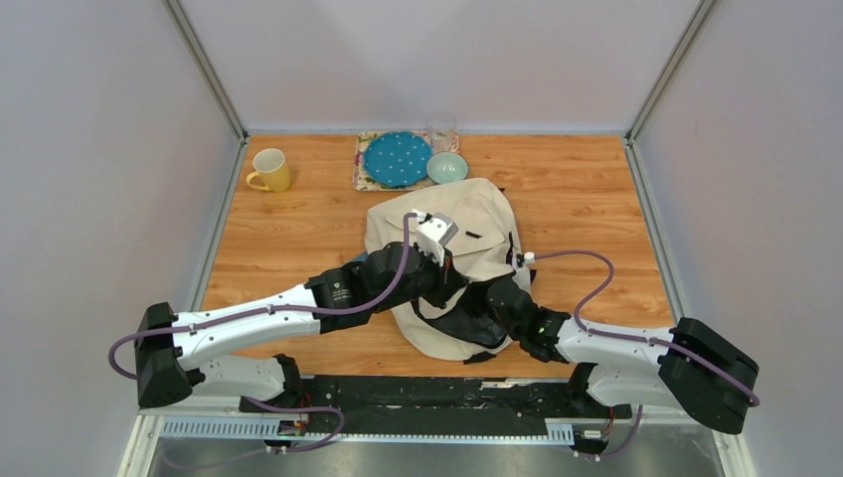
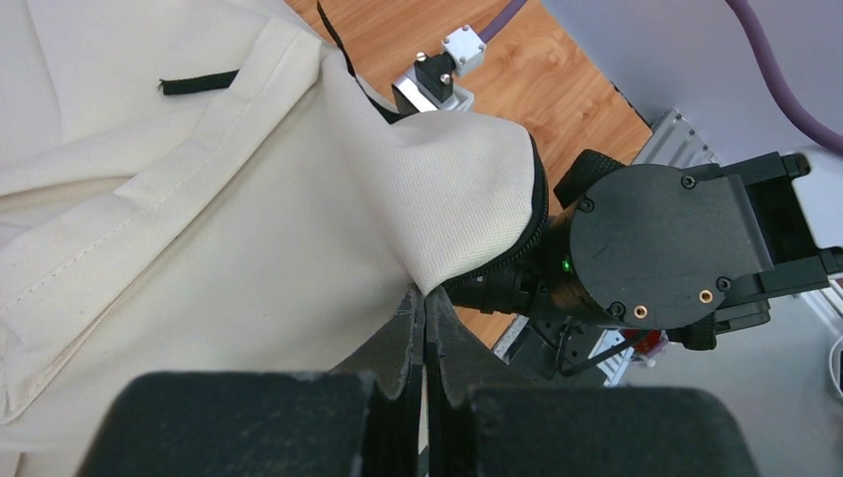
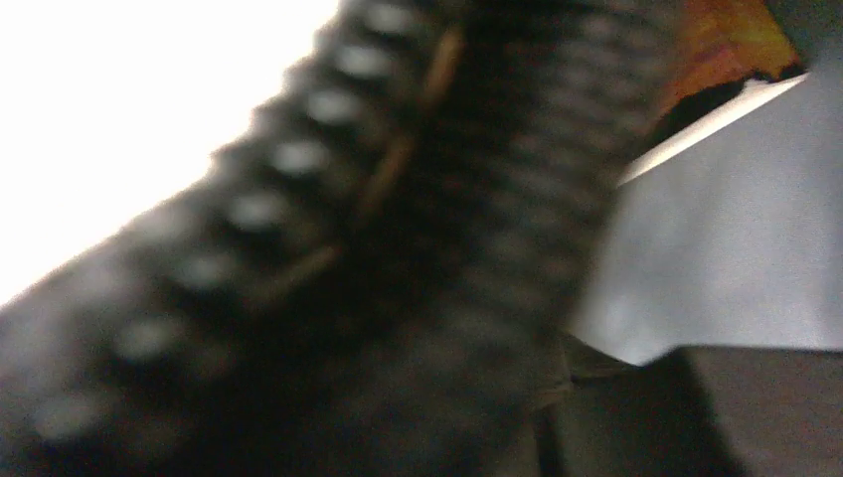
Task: Pack the student bag
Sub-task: Place the book in the student bag.
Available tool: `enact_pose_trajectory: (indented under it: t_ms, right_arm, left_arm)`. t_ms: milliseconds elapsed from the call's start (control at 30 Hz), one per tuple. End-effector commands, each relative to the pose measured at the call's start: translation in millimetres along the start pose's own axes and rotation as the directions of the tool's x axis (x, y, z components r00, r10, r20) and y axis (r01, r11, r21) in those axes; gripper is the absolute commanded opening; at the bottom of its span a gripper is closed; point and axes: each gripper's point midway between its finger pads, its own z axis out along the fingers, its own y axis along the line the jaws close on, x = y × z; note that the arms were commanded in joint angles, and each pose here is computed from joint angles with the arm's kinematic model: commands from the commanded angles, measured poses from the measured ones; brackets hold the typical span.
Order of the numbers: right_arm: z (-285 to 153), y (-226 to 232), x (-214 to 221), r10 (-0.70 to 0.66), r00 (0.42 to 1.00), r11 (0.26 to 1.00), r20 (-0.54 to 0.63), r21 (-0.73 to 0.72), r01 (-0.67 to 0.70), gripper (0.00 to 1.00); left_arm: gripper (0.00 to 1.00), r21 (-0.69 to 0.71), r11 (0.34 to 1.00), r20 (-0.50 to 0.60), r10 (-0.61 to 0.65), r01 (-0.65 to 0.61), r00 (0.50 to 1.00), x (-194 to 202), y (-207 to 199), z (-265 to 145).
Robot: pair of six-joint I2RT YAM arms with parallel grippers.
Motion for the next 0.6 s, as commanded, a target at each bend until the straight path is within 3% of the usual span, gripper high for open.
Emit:
enact_pose_trajectory:
  t_ms: [0, 233, 567]
  right_arm:
    - [3, 1, 3, 0.011, 1.0, 0.998, -0.017, 0.063, -0.01, 0.58]
    - [-18, -23, 24, -0.129, 0.973, 0.981, -0.189, 0.122, 0.154, 0.63]
    - [-49, -45, 15, -0.183, 0.959, 0.966, -0.217, 0.144, 0.217, 0.62]
  left_arm:
    - [0.0, 0.089, 0.995, 0.098, -0.049, 0.04, 0.994, -30, -22, -10]
    - [0.0, 0.091, 0.996, 0.077, -0.031, 0.024, 0.997, -26, -23, -5]
    - [0.0, 0.075, 0.997, 0.075, -0.021, 0.015, 0.997, -25, -20, -3]
